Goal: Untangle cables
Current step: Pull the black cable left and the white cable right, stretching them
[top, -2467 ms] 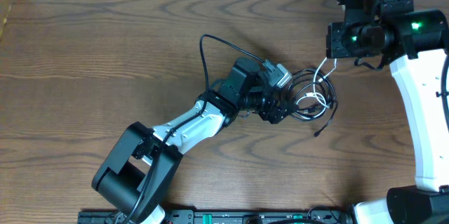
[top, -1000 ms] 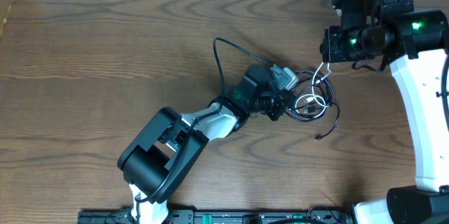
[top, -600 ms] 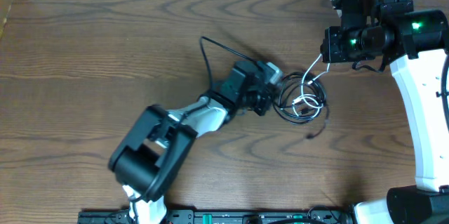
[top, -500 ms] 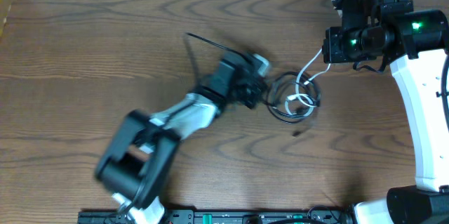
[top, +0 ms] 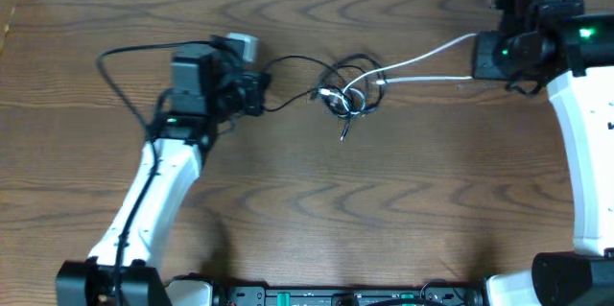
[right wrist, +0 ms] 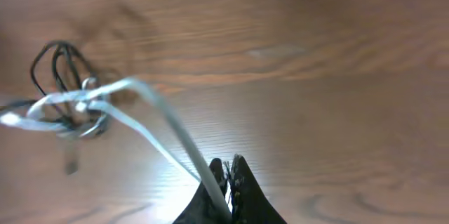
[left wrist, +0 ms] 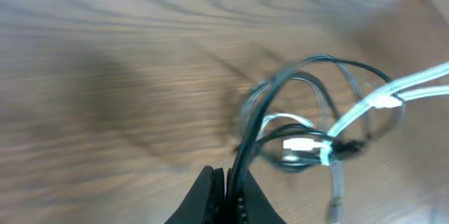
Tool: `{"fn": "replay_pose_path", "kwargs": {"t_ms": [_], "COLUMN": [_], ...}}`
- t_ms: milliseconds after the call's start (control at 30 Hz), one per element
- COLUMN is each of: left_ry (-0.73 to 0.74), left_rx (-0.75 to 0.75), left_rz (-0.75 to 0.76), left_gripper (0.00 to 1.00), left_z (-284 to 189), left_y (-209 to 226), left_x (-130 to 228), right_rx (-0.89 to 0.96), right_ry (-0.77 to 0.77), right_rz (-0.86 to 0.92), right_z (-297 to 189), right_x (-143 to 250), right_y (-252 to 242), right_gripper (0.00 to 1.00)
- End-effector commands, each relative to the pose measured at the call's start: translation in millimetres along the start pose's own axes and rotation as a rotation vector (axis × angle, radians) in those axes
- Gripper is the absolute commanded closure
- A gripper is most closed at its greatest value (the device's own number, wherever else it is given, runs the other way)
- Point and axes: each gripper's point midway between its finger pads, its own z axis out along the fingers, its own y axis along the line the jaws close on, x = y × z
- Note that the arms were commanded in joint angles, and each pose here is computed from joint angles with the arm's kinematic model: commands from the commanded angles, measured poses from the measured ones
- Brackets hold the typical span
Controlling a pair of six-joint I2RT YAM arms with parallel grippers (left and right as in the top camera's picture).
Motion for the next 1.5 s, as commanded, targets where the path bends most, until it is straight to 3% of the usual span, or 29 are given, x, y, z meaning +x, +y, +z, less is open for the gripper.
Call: {"fn": "replay_pose_path", "kwargs": {"t_ms": [0, 300, 433, 700, 1100, 1200, 1467], "left_ry": [-0.037, -0.087, -0.093, -0.117, -0.213, -0.241, -0.286], "left_rx": [-0.046, -0.140, -0.114, -0.133, -0.311, -0.357, -0.259], "left_rz": [-0.022, -0.095, -0.133, -0.173, -0.316, -0.366, -0.392], "left_gripper": [0.92, 0.92, 0.92, 0.92, 0.92, 0.92, 0.92], "left_z": [-17.2, -39.9, -49.0, -62.3, -118.3, -135.8, -149.6], "left_y": [19.0, 64.8, 74.0, 93.4, 171.9, 191.3, 188.8], "left_x": [-9.5, -17.8, -16.8, -18.3, -13.8, -9.7, -12.6], "right_rx": [0.110, 0.175, 0.121, 0.192, 0.296, 0.273, 0.148], "right_ry": [-0.007, 0.033, 0.042, 0.038, 0.055, 0.054, 0.047], "right_rz": [0.103, 0.284, 0.333, 0.338, 0.516, 0.552, 0.523], "right_z": [2.1, 17.2, 23.1, 24.5, 13.6, 12.6, 16.7], "right_x": [-0.1, 13.2, 16.9, 18.9, 38.5, 40.9, 33.8], "right_y": [-40.2, -111.2, -119.6, -132.8, -190.1, -197.0, -179.5], "right_gripper": [0.99, 0.99, 0.99, 0.99, 0.99, 0.99, 0.99]}}
